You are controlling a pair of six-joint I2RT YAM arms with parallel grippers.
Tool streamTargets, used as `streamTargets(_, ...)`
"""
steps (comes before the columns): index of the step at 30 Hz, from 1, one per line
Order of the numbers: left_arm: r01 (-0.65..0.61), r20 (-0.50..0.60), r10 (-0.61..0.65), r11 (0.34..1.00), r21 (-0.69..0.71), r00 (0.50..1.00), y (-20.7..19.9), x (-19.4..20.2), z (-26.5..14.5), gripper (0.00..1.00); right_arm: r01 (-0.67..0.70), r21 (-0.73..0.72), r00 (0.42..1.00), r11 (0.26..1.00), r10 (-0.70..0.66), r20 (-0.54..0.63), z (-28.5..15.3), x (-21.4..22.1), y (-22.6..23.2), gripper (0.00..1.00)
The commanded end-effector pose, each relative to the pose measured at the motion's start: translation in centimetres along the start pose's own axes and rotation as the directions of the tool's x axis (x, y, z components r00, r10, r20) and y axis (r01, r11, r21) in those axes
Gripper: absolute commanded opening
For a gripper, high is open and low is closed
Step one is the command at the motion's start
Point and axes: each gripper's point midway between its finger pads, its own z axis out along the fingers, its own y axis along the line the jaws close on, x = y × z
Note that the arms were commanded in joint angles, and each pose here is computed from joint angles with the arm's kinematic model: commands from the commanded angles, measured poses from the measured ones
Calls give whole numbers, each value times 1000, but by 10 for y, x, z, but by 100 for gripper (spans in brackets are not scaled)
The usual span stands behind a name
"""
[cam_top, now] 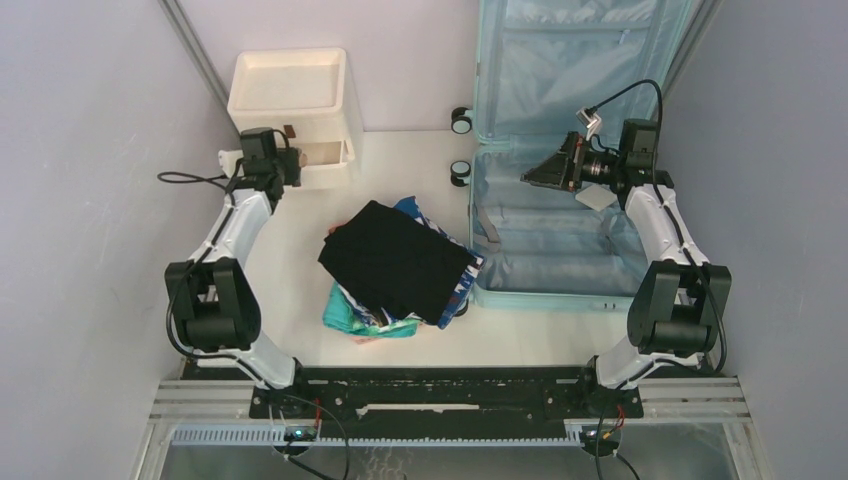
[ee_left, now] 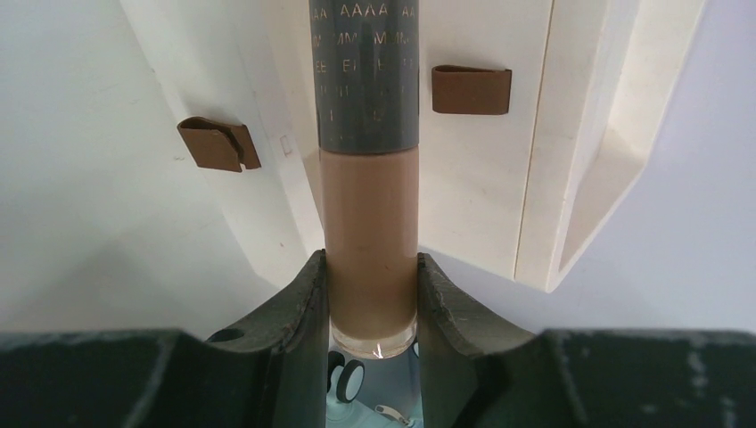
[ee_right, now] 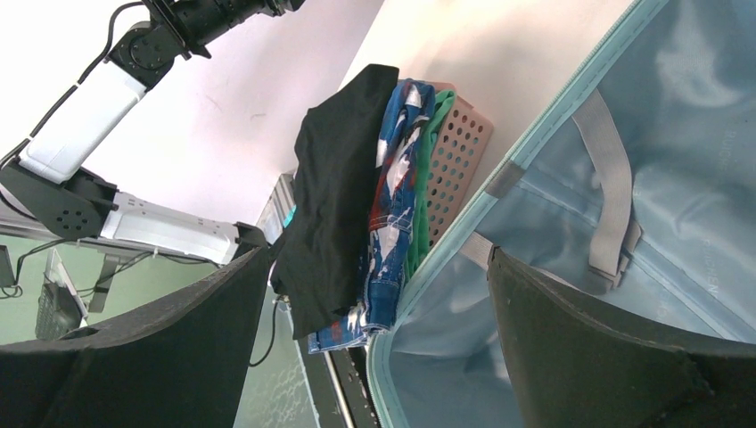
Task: Open, take out, and arrange the luggage
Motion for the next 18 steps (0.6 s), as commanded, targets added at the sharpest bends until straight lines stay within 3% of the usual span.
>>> streamTargets(1, 35, 34, -38, 994, 101, 999, -43, -14, -7, 0, 58, -5, 998, 998, -57, 22, -6, -9, 9, 100)
streamTargets(14, 74, 10, -75, 992, 102, 997, -50, -13, 14, 0, 64, 1, 997, 998, -64, 31, -10, -10, 9, 100)
streamTargets(18, 101, -12, -100, 991, 92, 995, -51, -8, 25, 7, 57, 3, 998, 998, -57, 37, -12, -10, 7, 100)
